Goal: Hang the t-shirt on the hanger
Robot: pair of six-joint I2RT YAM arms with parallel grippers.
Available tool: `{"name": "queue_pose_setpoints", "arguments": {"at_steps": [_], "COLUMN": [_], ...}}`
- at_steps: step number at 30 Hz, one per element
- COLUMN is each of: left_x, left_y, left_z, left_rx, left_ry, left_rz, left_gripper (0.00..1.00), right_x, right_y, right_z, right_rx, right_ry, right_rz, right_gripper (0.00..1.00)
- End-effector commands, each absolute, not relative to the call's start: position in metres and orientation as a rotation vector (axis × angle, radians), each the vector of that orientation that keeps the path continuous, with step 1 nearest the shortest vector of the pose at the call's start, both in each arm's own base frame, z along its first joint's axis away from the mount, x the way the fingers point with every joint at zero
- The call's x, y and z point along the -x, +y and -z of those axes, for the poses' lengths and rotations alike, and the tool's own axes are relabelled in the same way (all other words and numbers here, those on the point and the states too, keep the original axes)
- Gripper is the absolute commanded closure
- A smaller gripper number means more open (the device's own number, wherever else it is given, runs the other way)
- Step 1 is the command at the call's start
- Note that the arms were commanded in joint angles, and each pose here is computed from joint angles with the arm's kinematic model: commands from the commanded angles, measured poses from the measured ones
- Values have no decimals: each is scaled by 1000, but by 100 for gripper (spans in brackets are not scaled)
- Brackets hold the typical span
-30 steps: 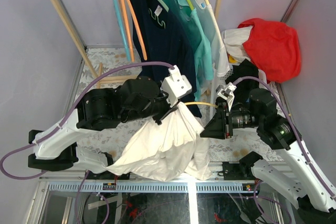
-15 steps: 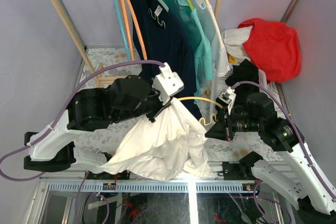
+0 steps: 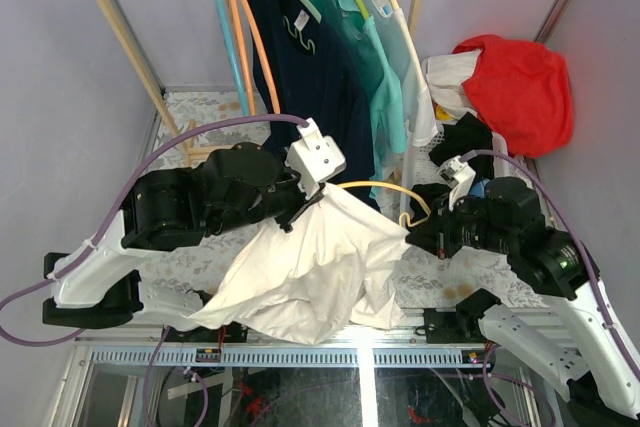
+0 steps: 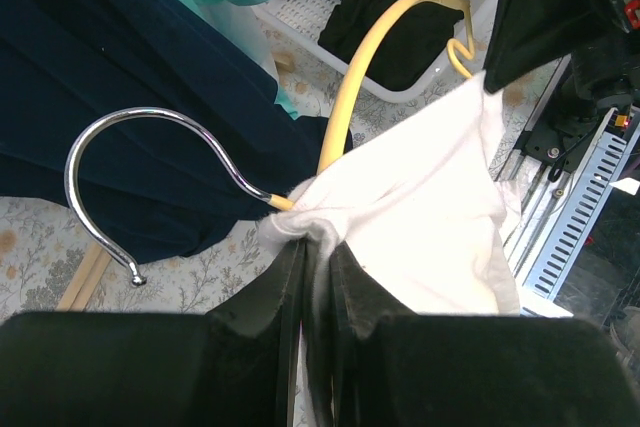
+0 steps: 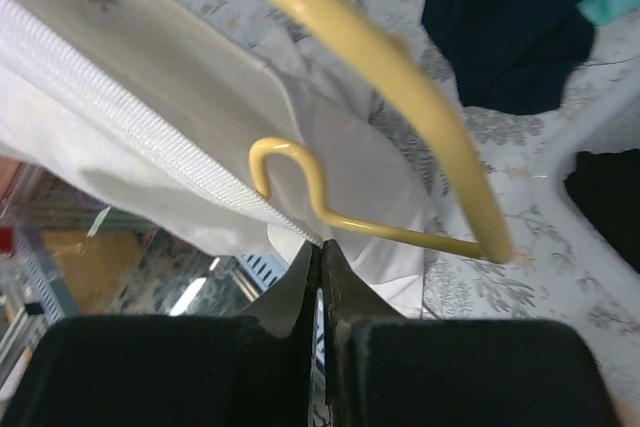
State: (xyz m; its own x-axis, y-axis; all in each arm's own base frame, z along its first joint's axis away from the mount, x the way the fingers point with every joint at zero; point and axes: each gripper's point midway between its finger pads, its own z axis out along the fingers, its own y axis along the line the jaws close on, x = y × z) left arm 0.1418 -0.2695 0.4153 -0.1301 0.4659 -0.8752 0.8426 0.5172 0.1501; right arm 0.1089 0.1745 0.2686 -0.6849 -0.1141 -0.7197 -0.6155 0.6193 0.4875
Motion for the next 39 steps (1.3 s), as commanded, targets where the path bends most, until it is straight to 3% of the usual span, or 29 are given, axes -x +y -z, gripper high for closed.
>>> {"name": "queue_pose_setpoints", "arguments": {"at_steps": [1, 19, 32, 39], "left_x": [-146, -146, -138, -138], "left_y": [-267, -270, -288, -297], "left_z": [-451, -440, -427, -417], "left_rx": [-1014, -1022, -1094, -1114], "left_ry": [1668, 1708, 1740, 1768], "left_rz": [528, 519, 571, 577], "left_gripper": [100, 100, 100, 100], "right_x": [-128, -142, -167, -160], "right_y": [136, 71, 69, 122], "right_z": [-256, -257, -332, -363], "right_rx": [404, 265, 255, 473], "right_ry": [2303, 2372, 2147, 1987], "right_rz": [-677, -220, -204, -514], "right_gripper": [100, 100, 100, 100]}}
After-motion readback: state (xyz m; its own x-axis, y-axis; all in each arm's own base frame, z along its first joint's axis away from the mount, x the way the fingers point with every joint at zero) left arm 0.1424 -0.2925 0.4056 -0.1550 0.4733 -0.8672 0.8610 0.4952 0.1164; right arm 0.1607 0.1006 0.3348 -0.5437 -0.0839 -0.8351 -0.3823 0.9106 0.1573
